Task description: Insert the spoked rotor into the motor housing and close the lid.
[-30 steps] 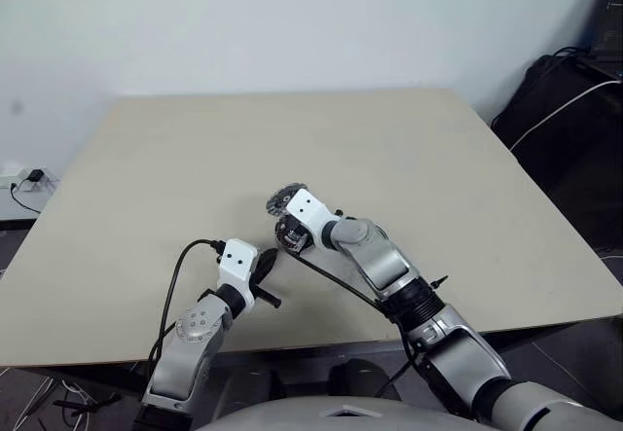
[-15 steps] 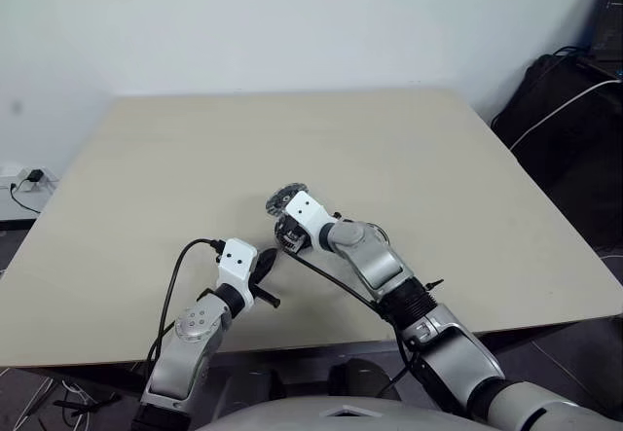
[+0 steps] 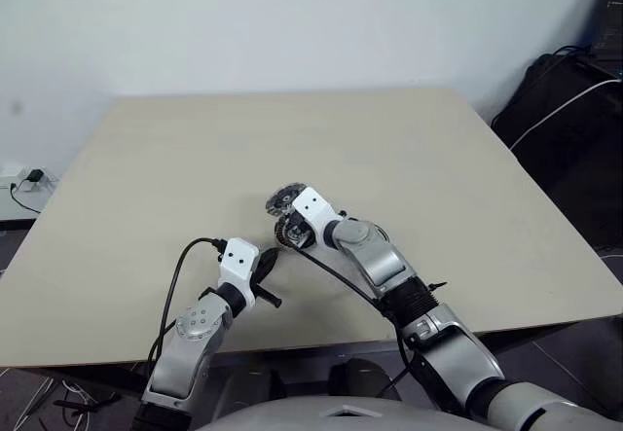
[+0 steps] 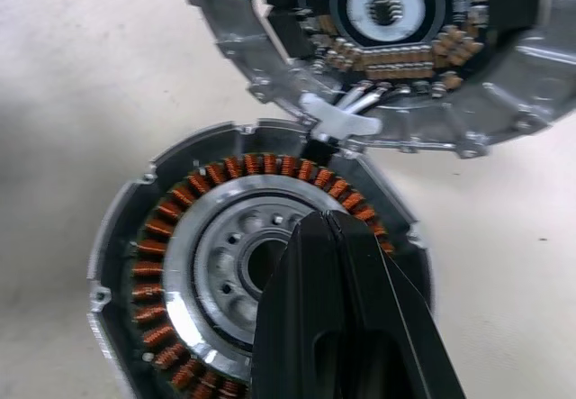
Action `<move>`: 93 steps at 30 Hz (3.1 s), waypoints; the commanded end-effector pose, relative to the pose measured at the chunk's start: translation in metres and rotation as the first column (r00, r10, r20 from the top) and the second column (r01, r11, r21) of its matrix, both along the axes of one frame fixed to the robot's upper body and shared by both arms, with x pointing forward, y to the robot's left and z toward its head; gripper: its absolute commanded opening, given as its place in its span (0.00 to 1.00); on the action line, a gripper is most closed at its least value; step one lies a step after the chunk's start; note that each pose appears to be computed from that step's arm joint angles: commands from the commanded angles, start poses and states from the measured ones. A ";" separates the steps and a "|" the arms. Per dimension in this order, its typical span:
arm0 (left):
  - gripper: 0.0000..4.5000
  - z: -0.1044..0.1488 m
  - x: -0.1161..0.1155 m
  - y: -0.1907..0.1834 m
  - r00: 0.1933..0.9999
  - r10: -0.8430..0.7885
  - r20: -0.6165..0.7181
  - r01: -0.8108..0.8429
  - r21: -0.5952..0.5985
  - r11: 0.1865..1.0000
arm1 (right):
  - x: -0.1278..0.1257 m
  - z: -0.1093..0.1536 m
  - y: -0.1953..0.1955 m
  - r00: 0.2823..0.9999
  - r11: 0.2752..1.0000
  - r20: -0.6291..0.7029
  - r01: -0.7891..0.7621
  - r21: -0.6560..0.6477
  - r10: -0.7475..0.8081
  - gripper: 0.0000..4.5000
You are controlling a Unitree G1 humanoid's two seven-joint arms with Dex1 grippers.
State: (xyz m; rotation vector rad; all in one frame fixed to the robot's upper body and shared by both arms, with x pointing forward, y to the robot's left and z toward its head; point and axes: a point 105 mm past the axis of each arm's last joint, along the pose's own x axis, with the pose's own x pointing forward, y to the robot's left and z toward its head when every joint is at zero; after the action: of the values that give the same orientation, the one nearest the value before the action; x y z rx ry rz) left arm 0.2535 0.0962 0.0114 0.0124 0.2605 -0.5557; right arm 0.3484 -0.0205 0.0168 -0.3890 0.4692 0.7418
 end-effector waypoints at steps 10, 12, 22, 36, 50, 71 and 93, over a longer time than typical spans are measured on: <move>0.00 0.010 0.003 -0.004 0.999 -0.010 0.038 0.010 -0.008 1.000 | -0.001 0.032 0.007 0.996 0.996 0.082 -0.045 0.071 0.039 0.01; 0.00 0.009 0.003 -0.004 0.999 -0.011 0.037 0.011 -0.008 1.000 | -0.004 0.030 0.008 0.996 0.996 0.073 -0.052 0.070 0.047 0.01; 0.00 0.008 0.003 -0.004 0.999 -0.009 0.034 0.009 -0.012 1.000 | -0.002 0.007 0.003 1.000 1.000 0.010 -0.016 0.023 0.016 0.01; 0.00 0.005 0.002 -0.002 1.000 -0.005 0.029 0.006 -0.011 1.000 | 0.002 0.034 0.006 0.996 0.995 0.087 -0.026 0.099 0.017 0.01; 0.00 0.007 0.003 -0.003 0.999 -0.007 0.034 0.007 -0.009 1.000 | -0.005 -0.018 -0.010 0.998 1.000 -0.051 0.020 -0.014 -0.020 0.01; 0.00 0.008 0.002 -0.003 0.999 -0.013 0.032 0.013 -0.005 1.000 | -0.009 0.026 0.005 0.990 0.992 0.078 -0.109 -0.068 0.114 0.35; 0.00 0.009 0.001 -0.005 0.999 0.000 0.032 0.000 -0.014 1.000 | 0.003 0.019 -0.003 0.990 0.979 0.071 -0.107 -0.174 0.121 0.56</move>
State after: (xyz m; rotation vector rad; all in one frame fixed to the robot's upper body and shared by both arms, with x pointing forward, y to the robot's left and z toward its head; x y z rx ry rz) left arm 0.2525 0.0947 0.0072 0.0057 0.2755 -0.5479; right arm 0.3434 -0.0262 0.0225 -0.5898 0.4881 0.8014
